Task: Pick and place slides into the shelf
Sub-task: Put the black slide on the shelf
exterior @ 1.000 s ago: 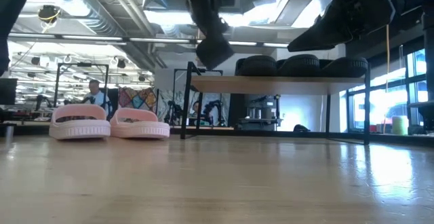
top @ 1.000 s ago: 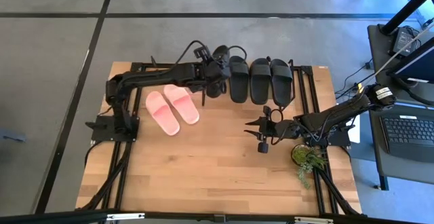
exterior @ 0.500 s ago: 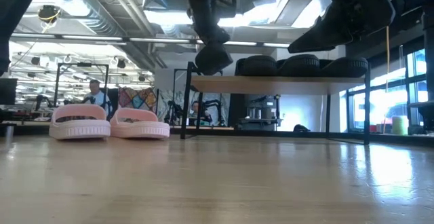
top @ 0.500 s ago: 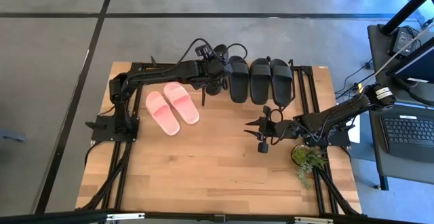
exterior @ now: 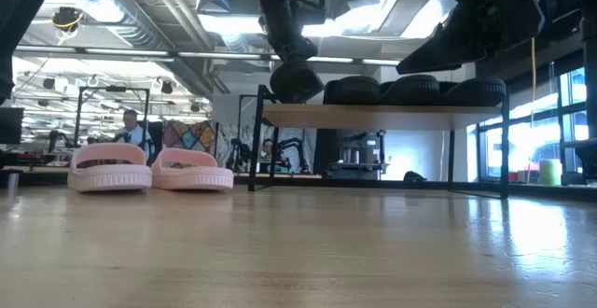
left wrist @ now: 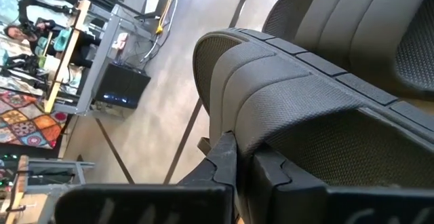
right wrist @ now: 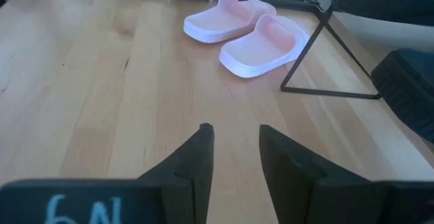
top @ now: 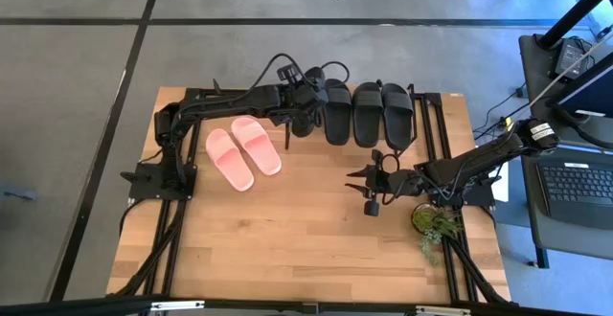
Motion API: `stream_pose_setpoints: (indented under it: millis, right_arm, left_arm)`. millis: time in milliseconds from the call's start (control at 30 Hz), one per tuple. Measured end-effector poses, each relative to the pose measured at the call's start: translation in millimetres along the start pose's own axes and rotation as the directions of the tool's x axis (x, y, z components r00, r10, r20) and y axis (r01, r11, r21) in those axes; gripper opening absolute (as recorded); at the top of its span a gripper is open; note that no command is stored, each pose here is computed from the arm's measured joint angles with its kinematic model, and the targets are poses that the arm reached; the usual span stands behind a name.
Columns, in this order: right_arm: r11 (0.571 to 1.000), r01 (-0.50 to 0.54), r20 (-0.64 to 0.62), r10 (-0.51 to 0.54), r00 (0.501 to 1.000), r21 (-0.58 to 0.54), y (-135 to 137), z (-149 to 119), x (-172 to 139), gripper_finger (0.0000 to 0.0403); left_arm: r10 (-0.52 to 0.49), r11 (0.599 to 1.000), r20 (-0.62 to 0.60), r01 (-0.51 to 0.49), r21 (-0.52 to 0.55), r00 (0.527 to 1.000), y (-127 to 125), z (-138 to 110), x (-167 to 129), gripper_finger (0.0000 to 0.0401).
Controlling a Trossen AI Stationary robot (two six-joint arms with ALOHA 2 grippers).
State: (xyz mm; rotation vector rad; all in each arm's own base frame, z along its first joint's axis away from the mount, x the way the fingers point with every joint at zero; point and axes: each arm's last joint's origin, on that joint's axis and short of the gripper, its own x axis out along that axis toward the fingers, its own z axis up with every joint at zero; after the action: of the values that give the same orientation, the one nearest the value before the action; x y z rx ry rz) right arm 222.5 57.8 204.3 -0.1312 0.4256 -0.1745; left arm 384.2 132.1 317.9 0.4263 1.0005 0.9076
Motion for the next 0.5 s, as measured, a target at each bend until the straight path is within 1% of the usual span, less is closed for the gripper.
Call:
stream_pose_setpoints:
  millis: [167, 233, 367, 500]
  right_arm:
    - [1.0, 0.001, -0.011, -0.001, 1.0, -0.001, -0.1, -1.2, 0.0, 0.012]
    - [1.0, 0.001, -0.016, -0.001, 1.0, 0.015, -0.1, -1.7, 0.0, 0.012]
    - [1.0, 0.003, -0.031, -0.002, 1.0, 0.012, -0.2, -3.3, -0.1, 0.012]
    - [1.0, 0.002, -0.032, -0.002, 0.999, 0.012, -0.2, -3.4, 0.0, 0.012]
  left_arm:
    - [-0.007, 1.0, -0.028, 0.007, -0.023, 1.0, 2.3, -3.7, 3.0, 0.0013]
    - [-0.007, 1.0, -0.036, 0.006, -0.024, 0.999, 3.3, -4.7, 4.2, 0.0017]
    - [-0.008, 0.999, -0.039, 0.007, -0.036, 0.999, 3.5, -5.1, 4.2, 0.0018]
    - [-0.056, 0.998, -0.039, 0.055, -0.039, 0.998, 1.2, -5.4, 9.0, 0.001]
